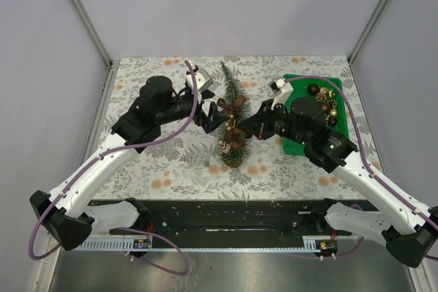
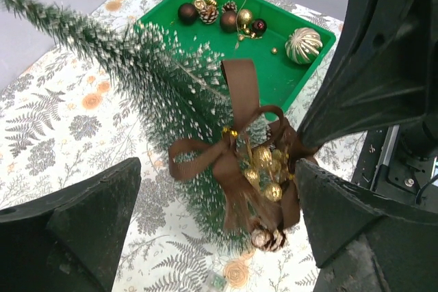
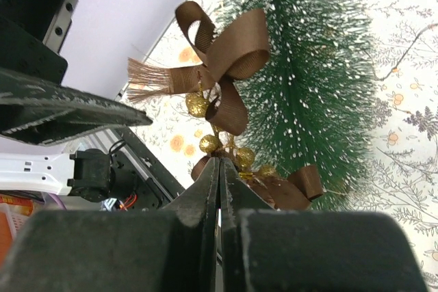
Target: Decorate the small christmas tree
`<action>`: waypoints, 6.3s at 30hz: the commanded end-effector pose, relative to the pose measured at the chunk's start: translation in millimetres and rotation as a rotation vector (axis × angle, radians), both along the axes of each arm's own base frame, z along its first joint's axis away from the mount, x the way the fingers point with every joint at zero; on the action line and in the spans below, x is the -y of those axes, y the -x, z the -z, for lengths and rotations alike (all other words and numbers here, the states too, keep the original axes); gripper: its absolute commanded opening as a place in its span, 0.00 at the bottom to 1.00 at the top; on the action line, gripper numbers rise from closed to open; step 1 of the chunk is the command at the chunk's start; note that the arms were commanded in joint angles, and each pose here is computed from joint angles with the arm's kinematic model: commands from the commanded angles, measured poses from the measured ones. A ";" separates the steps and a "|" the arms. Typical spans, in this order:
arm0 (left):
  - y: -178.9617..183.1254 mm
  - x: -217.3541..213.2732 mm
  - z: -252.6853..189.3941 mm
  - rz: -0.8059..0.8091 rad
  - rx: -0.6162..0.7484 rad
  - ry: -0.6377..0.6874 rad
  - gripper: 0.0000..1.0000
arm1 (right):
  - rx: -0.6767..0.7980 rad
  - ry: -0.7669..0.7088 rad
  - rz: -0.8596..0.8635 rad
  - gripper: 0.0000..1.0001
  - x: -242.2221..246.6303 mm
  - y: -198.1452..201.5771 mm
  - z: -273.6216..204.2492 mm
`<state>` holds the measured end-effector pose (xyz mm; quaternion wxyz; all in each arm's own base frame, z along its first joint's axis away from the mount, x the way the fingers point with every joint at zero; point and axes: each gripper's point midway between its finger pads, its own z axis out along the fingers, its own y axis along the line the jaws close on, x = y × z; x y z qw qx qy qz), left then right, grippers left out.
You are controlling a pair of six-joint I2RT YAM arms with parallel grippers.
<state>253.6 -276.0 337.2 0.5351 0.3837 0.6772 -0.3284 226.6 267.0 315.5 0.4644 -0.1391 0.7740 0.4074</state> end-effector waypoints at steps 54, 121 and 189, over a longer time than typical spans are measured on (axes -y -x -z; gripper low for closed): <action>-12.2 2.6 -16.4 0.021 0.186 0.012 0.00 | -0.090 -0.016 0.127 0.56 26.7 11.2 63.2; -47.3 -55.5 37.1 -0.275 -0.011 -0.067 0.00 | 0.399 0.203 0.288 0.00 26.7 -80.7 -84.6; -77.4 -13.6 41.5 -0.165 -0.092 -0.008 0.95 | 0.287 0.143 0.295 0.00 -16.9 -275.3 -48.6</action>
